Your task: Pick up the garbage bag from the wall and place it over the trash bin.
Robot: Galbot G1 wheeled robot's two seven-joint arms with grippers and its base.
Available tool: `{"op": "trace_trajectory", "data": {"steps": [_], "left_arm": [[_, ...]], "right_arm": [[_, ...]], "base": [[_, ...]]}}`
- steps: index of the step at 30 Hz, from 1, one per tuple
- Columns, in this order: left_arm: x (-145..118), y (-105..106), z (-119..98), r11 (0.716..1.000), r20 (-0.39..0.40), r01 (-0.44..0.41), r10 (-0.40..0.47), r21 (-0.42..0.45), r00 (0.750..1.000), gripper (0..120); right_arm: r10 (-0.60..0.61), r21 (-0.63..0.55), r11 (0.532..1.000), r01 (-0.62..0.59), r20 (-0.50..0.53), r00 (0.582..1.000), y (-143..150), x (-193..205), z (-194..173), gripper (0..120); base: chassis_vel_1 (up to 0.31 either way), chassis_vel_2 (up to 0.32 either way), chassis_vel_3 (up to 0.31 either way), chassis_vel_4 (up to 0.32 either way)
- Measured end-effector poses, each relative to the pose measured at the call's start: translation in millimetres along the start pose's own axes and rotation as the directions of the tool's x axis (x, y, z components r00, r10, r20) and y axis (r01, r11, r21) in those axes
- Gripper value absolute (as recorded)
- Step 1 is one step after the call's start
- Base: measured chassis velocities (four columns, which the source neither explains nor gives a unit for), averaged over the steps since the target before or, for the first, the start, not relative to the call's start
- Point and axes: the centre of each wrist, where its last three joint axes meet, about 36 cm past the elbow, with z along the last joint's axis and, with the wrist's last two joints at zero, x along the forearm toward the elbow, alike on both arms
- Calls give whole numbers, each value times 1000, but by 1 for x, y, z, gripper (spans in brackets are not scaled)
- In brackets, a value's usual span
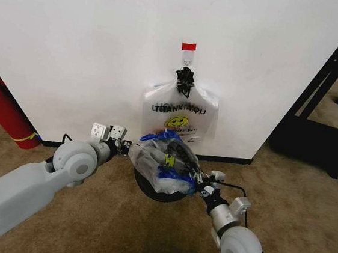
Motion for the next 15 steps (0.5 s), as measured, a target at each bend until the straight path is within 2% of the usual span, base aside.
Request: {"op": "trace_trajectory", "data": {"steps": [4, 15], "left_arm": [[-1, 3, 12, 1000, -29, -4, 4, 13, 1000, 0], [17, 1, 33, 998, -61, -26, 30, 60, 998, 0]], "right_arm": [[-44, -16, 999, 44, 24, 999, 1, 4, -1, 1], [60, -54, 997, -57, 52, 997, 1, -8, -11, 1]], "base": [[0, 0, 0, 0], [0, 0, 0, 0]]}}
